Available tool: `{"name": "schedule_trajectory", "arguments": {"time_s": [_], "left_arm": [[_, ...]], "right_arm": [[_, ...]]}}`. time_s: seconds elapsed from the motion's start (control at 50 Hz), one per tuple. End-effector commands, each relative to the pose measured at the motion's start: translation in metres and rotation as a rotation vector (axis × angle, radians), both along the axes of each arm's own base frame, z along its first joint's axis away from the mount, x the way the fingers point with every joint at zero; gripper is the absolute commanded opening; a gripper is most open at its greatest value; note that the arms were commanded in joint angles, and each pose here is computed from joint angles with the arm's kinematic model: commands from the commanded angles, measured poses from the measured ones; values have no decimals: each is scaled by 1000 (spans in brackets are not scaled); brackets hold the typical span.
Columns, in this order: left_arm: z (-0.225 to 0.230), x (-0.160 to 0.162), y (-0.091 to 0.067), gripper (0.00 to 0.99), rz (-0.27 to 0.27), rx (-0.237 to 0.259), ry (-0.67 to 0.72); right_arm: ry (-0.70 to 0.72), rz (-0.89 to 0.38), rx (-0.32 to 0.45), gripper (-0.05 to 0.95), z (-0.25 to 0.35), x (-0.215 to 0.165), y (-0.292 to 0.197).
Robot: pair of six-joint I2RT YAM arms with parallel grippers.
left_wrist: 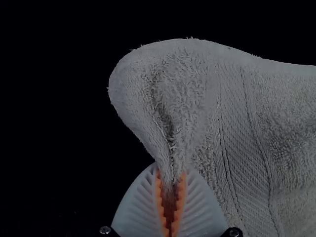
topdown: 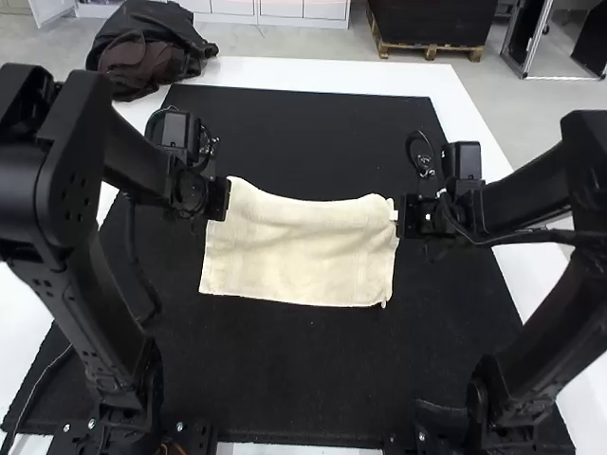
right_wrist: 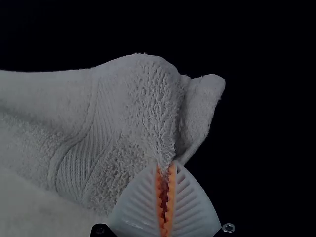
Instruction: Fold the towel.
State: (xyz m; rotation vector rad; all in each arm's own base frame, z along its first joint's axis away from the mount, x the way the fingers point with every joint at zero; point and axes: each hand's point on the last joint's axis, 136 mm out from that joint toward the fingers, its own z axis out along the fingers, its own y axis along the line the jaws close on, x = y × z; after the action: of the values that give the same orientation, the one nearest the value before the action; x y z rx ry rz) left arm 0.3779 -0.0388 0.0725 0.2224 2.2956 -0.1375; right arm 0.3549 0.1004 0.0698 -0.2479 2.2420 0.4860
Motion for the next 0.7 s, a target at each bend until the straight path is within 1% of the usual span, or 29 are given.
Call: {"name": "schedule_trajectory", "arguments": {"time_s": [0.0, 0.24, 0.68], "left_arm": [[8, -2, 8, 23, 18, 22, -21], [8, -17, 9, 23, 17, 24, 6], [7, -48, 9, 23, -2, 44, 30]], "right_arm": [[1, -25, 12, -25, 4, -4, -9], [23, 6, 31, -25, 10, -15, -3], [131, 49, 45, -25, -2, -43, 3]]}}
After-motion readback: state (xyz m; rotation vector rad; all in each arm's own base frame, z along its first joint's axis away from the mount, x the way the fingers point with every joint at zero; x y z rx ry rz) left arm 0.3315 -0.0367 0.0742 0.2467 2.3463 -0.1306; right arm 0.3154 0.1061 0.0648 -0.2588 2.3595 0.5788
